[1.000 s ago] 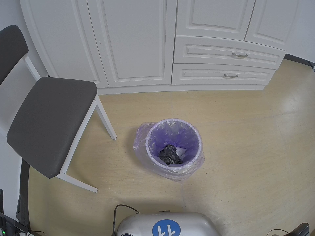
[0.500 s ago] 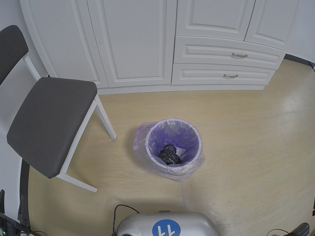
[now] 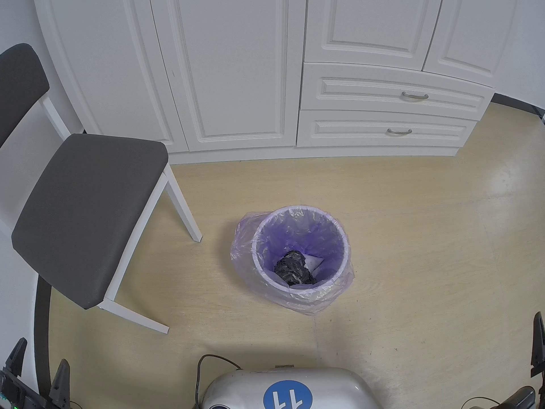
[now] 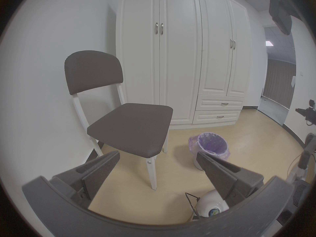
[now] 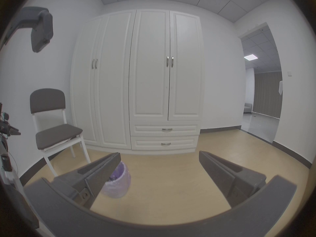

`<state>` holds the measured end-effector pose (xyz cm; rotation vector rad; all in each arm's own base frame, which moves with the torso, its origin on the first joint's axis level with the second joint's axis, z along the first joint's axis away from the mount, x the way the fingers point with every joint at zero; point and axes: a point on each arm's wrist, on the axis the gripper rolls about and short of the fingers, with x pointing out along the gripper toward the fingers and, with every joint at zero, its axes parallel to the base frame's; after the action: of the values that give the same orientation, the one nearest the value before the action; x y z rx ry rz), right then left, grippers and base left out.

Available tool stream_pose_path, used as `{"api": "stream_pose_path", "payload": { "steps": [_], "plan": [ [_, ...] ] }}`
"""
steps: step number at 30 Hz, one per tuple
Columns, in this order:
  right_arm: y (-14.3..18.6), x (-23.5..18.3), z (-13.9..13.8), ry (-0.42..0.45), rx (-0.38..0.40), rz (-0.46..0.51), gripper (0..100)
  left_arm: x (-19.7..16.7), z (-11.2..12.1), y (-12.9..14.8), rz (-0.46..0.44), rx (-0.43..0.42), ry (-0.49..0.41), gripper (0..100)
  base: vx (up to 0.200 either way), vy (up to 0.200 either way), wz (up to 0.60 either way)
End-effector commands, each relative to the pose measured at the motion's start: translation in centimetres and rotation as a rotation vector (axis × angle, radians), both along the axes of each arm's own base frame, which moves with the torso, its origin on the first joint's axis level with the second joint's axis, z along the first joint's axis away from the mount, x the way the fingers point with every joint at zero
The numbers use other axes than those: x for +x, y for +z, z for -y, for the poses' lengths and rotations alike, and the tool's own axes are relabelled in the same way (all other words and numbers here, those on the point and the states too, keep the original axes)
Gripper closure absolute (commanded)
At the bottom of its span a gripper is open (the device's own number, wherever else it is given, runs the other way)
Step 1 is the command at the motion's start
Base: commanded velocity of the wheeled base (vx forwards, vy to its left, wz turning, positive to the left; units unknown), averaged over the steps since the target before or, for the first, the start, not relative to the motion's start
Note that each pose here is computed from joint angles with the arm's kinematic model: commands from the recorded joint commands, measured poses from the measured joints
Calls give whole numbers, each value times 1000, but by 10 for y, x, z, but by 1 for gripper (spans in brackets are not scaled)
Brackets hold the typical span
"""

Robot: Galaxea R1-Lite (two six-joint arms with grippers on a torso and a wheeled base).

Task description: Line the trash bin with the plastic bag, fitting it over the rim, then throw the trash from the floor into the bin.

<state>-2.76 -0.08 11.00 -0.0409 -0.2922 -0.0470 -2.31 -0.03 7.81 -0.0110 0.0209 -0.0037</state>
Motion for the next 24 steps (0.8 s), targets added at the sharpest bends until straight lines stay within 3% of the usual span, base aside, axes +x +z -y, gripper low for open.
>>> {"api": "stream_pose_path", "payload": {
  "steps": [1,4,11,18,24],
  "plan": [
    [-13,3,0,-11,-14,-87,0,0,0,-3,10,3,5,0,0,0,0],
    [-29,5,0,-4,-28,-247,0,0,0,-3,10,2,4,0,0,0,0],
    [-30,6,-2,99,-18,-267,0,0,0,-3,10,2,5,0,0,0,0],
    [-33,5,-1,50,53,-286,0,0,0,-3,10,3,7,0,0,0,0],
    [-33,5,-1,49,53,-286,0,0,0,-3,10,2,7,0,0,0,0]
  ]
}}
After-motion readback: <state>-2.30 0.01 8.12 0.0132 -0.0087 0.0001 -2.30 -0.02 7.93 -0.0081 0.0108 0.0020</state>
